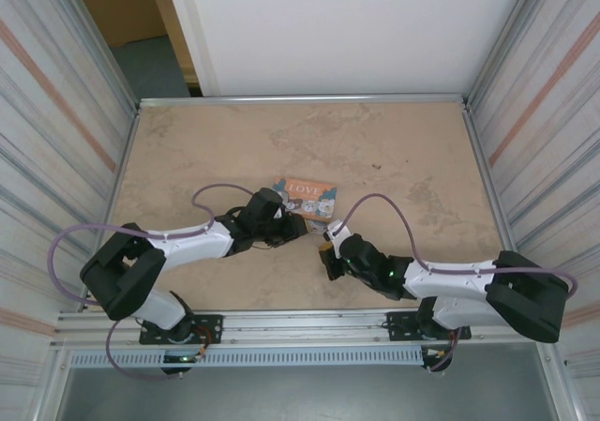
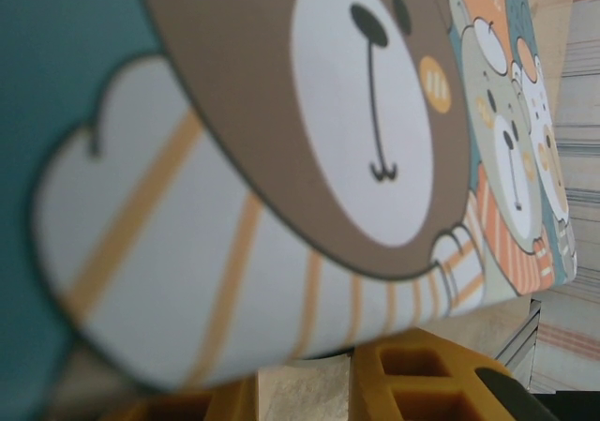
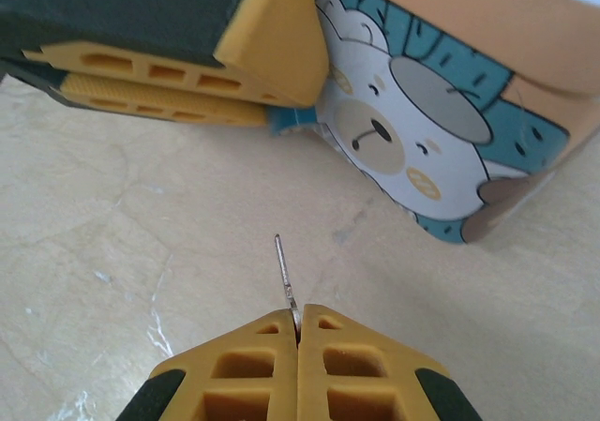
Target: Unlock a padlock with a key
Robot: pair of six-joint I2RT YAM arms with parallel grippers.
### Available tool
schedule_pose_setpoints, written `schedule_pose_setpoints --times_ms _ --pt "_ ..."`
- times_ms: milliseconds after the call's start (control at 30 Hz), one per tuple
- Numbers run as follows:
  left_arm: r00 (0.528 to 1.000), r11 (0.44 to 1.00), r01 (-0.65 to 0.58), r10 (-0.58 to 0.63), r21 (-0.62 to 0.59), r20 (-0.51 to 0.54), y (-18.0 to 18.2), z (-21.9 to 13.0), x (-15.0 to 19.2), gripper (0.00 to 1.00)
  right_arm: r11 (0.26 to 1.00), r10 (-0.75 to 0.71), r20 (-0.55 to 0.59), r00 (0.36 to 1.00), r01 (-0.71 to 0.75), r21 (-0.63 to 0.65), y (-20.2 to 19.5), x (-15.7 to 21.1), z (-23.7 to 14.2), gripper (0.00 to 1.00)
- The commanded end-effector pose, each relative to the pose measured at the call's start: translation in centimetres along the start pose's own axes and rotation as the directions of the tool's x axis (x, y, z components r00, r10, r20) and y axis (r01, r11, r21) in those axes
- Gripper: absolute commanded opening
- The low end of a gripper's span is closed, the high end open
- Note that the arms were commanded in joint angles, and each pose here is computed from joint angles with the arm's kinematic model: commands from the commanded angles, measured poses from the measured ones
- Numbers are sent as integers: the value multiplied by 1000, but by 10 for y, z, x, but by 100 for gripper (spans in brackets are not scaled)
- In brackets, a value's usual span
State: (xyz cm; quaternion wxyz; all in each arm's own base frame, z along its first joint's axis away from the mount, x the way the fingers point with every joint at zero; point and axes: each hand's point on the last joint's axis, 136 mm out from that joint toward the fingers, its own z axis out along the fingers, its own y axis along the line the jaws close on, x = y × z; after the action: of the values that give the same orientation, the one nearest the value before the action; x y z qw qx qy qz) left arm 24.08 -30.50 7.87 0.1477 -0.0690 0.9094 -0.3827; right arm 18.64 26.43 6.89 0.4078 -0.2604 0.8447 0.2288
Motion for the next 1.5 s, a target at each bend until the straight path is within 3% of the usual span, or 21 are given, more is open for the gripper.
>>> schedule_pose_setpoints --times_ms 0,467,1467 --pt "999 994 -25 22 110 30 -35 -12 -7 16 1000 -25 51 998 25 -4 7 -18 4 0" --pt "999 994 -21 18 112 33 -35 -11 -7 16 999 -38 57 998 36 23 7 -28 23 0" --pt "999 994 -26 22 103 39 -31 -13 -6 16 997 3 62 998 -8 77 -6 -30 25 0"
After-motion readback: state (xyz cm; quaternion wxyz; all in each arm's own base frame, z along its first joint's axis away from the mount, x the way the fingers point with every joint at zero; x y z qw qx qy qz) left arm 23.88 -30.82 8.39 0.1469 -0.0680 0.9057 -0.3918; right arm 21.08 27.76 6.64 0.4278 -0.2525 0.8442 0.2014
